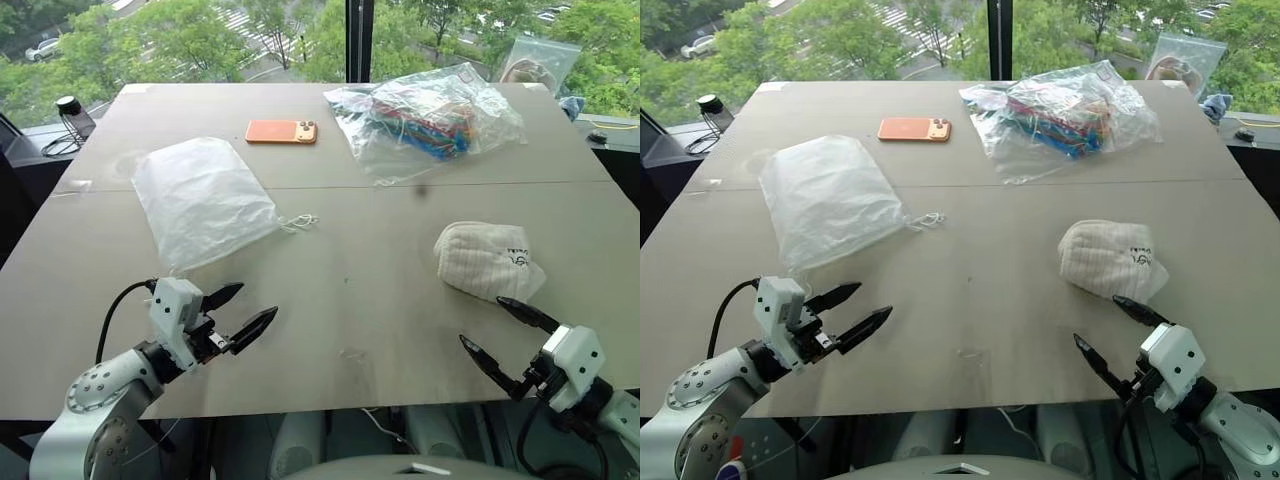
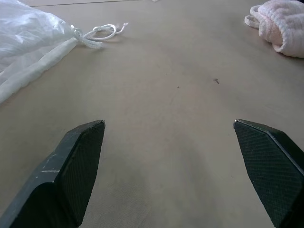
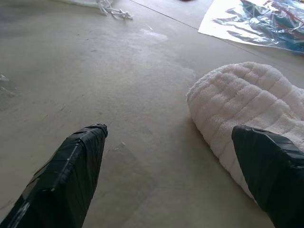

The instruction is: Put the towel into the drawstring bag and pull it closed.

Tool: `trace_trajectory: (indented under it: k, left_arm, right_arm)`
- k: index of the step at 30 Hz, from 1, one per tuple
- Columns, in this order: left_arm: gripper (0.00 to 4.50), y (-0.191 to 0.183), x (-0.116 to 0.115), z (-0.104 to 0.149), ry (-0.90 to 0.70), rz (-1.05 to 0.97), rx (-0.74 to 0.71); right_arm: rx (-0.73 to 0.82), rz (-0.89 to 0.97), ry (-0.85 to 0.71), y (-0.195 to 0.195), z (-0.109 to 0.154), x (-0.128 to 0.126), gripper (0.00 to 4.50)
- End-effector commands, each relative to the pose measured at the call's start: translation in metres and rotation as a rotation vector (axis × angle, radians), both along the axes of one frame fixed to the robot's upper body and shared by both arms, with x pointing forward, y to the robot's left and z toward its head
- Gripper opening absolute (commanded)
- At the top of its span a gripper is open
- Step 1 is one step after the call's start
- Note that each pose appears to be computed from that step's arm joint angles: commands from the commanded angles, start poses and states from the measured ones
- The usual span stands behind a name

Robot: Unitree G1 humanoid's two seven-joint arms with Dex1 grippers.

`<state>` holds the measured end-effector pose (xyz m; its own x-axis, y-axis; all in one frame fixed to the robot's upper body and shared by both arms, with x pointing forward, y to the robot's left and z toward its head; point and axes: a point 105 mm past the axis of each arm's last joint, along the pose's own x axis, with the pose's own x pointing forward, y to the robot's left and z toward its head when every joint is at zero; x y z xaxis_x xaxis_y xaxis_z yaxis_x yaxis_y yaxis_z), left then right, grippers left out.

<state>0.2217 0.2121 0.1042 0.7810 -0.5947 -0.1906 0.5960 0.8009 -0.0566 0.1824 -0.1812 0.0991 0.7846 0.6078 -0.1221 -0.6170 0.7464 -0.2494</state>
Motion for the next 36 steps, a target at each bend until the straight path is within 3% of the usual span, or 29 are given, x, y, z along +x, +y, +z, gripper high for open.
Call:
trace_trajectory:
  k: [1,5,11,13,19,28,31,36]
  left_arm:
    - [4.48,-0.001,0.012,0.02,-0.117,0.05,0.036]
    - [4.48,0.017,0.04,0.043,-0.285,0.287,0.204]
    - [4.48,0.033,0.046,0.038,-0.468,0.389,0.789]
    - [4.48,0.035,0.048,0.036,-0.516,0.406,0.918]
    - [4.48,0.039,0.074,0.028,-0.536,0.465,1.038]
    - [4.48,0.029,0.114,0.029,-0.543,0.476,1.079]
    - [3.82,0.028,0.123,0.027,-0.481,0.443,1.033]
    - [1.5,0.028,0.127,0.034,-0.317,0.443,0.8]
  right_arm:
    - [0.013,0.063,-0.123,0.01,0.024,0.011,4.5]
    - [0.02,0.318,-0.208,0.045,0.055,0.016,4.5]
    - [0.009,0.518,-0.173,0.071,0.055,-0.001,4.5]
    - [0.005,0.528,-0.178,0.077,0.054,-0.002,4.5]
    - [0.008,0.507,-0.179,0.087,0.053,-0.004,4.5]
    - [0.01,0.437,-0.18,0.093,0.053,-0.001,4.5]
    - [0.036,0.341,-0.183,0.091,0.056,0.01,4.5]
    - [0.061,0.161,-0.088,0.067,0.054,0.041,4.5]
